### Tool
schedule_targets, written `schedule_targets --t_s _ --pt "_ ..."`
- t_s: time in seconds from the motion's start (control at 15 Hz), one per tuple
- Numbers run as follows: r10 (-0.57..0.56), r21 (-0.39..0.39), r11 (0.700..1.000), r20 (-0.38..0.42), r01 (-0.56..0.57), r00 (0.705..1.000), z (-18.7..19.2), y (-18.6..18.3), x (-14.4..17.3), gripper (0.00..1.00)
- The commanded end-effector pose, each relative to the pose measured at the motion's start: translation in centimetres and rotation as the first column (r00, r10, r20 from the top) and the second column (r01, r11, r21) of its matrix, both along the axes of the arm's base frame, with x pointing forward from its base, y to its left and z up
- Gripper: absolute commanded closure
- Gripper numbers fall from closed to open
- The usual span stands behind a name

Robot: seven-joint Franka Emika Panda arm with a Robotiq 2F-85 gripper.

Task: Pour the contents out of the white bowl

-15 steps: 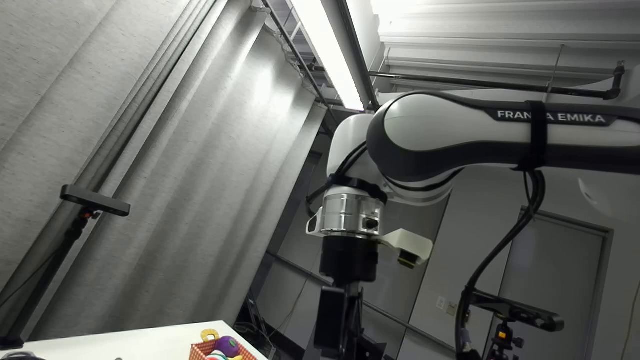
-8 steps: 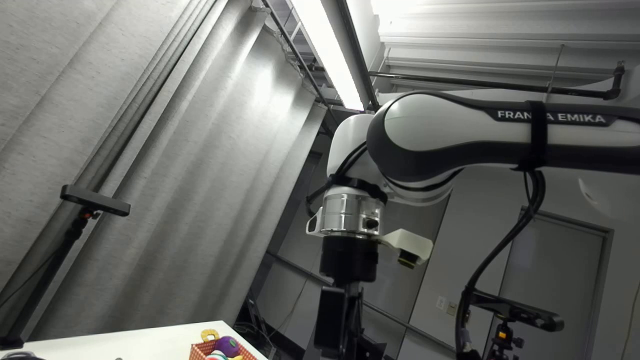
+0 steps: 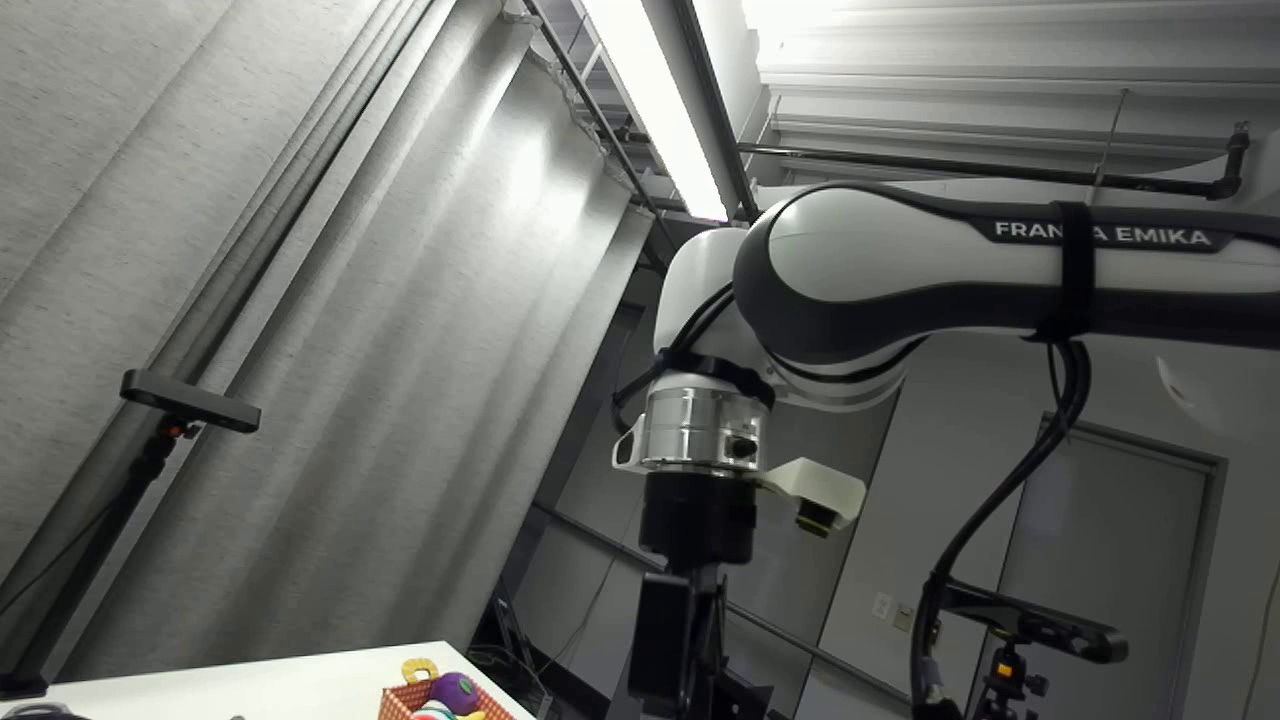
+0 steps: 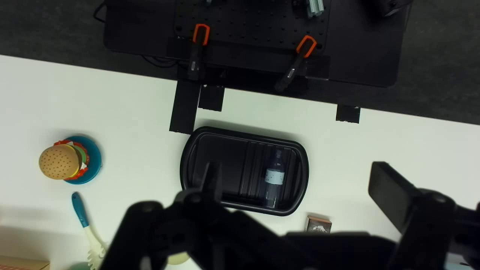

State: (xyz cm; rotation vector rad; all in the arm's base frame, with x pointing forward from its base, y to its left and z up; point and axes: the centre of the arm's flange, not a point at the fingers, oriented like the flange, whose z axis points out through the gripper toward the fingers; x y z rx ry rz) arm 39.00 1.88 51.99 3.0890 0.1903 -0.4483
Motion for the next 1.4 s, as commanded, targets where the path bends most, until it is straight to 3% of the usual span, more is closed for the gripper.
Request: schedule_targets --t_s 0.0,0.67,1.33 --pt "0.0 0.0 1.0 0.0 0.0 1.0 0.0 0.0 0.0 0.0" --pt "-0.049 -0.027 0.998 0.068 0.051 0.996 -3.0 -1.0 4.8 0.0" --pt "-0.035 -0.018 0.999 0.158 0.038 0.987 -10.8 1.8 12.9 0.0"
